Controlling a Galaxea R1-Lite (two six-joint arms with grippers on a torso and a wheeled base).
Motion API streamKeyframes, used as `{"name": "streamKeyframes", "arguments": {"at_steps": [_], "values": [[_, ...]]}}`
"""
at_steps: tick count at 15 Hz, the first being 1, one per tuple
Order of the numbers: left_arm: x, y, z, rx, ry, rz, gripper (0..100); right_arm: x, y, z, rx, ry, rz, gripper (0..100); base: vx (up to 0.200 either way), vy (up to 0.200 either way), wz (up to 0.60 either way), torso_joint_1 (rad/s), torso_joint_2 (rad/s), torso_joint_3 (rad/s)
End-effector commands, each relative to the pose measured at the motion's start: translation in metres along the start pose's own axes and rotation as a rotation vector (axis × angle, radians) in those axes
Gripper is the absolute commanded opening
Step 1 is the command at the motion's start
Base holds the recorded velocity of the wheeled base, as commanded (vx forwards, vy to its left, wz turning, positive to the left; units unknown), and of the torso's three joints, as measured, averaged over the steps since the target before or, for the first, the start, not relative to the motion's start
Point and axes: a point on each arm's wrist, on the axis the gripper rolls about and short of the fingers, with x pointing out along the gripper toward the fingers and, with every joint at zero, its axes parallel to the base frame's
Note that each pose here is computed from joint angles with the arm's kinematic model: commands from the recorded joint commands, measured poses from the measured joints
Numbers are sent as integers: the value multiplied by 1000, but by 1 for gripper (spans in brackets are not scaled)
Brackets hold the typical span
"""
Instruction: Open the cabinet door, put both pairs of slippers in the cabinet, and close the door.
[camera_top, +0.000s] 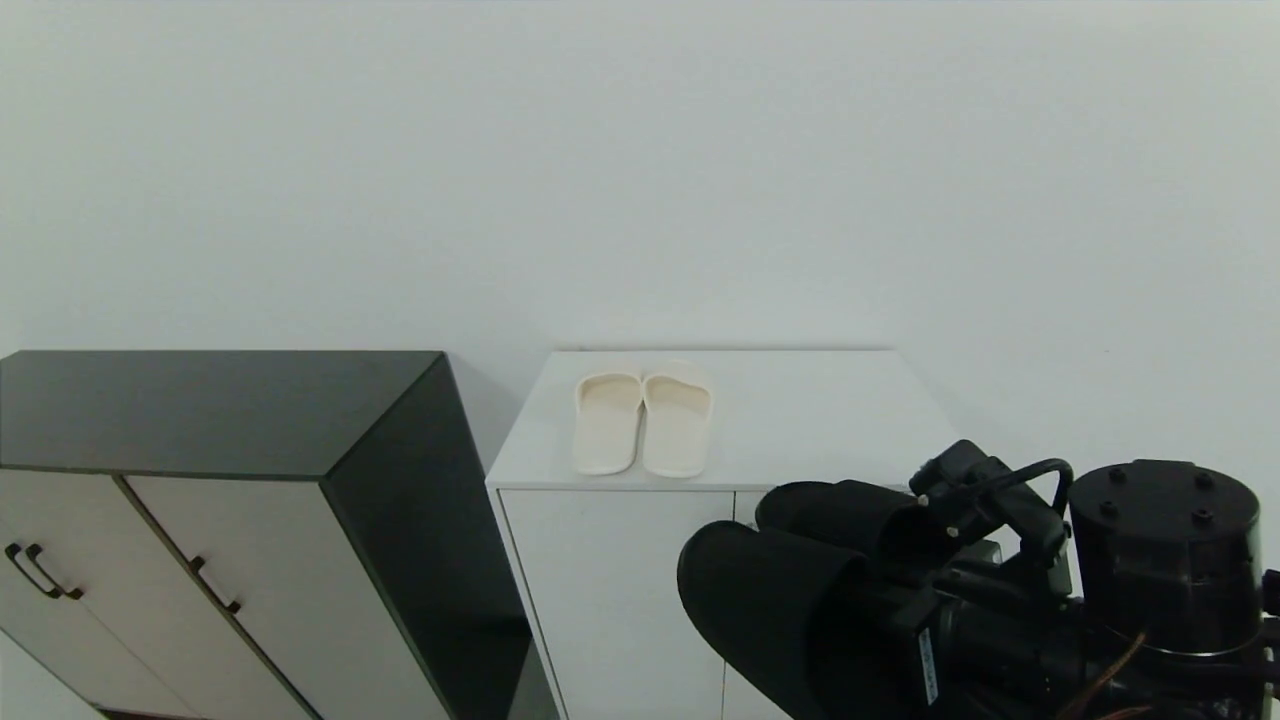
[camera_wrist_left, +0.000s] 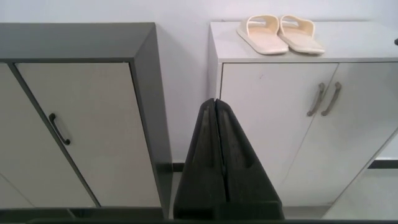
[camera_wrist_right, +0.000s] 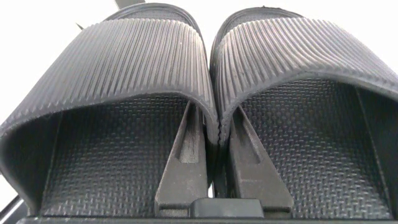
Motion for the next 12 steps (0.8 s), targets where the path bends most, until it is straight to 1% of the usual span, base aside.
{"name": "streamKeyframes", "arguments": {"at_steps": [1, 3, 7, 12], "values": [[0, 0, 0, 3, -1, -2, 0, 0, 0, -1, 0, 6, 12, 0, 0, 0, 0, 0, 0, 0], [0, 0, 0, 1, -1, 0, 0, -1, 0, -4, 0, 14, 22, 0, 0, 0, 0, 0, 0, 0], [0, 0, 0, 0, -1, 0, 0, -1, 0, -6, 1, -17, 26, 0, 0, 0, 0, 0, 0, 0], [0, 0, 0, 4, -1, 0, 0, -1, 0, -10, -1, 1, 28, 0, 0, 0, 0, -17, 32, 18]]}}
